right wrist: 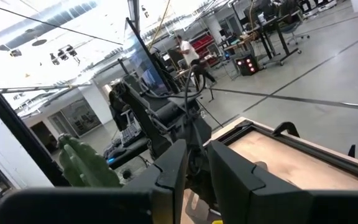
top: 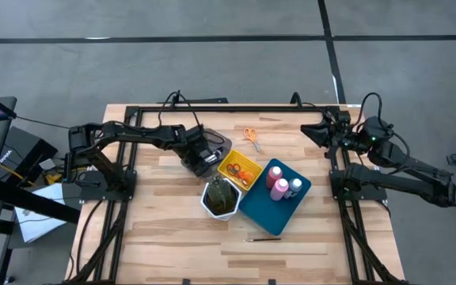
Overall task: Pick & Place Paint Supplies
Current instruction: Put the top makeup brush into the black bin
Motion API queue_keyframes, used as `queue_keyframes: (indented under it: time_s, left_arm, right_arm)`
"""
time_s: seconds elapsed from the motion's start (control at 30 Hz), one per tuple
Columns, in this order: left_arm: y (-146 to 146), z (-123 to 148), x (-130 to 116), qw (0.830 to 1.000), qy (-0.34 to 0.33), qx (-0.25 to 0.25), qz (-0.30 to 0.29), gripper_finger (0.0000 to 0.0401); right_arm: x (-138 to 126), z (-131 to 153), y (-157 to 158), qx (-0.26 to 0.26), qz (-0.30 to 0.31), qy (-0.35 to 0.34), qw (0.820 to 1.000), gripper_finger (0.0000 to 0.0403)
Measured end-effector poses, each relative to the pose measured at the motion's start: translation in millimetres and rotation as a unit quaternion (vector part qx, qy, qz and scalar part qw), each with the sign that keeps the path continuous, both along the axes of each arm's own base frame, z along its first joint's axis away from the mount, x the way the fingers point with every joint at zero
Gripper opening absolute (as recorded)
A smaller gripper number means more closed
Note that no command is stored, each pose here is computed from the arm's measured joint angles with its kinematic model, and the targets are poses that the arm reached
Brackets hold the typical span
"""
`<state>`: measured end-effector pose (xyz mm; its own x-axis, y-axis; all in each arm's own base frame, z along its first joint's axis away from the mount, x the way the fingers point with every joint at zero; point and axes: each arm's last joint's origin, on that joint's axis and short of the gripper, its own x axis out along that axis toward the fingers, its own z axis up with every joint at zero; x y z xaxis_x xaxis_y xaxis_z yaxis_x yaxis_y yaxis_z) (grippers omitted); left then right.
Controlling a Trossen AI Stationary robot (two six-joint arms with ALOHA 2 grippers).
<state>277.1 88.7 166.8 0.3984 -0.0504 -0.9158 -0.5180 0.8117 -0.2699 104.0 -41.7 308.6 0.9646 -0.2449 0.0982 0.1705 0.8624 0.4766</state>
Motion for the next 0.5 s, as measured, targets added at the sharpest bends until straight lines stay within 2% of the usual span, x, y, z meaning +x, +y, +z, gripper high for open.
queue_keyframes:
  time_s: [0.2, 0.5]
  left_arm:
    - [2.1, 0.9, 1.9, 1.000, -0.011, 0.018, -0.006, 0.0036]
    - [7.4, 0.9, 0.2, 1.000, -0.011, 0.018, 0.003, 0.0041]
  right_arm:
    - [-1.2, -0.3, -2.8, 0.004, -0.013, 0.000, 1.000, 0.0067]
    - [-2.4, -0.3, -5.6, 0.004, -0.027, 0.000, 1.000, 0.0067]
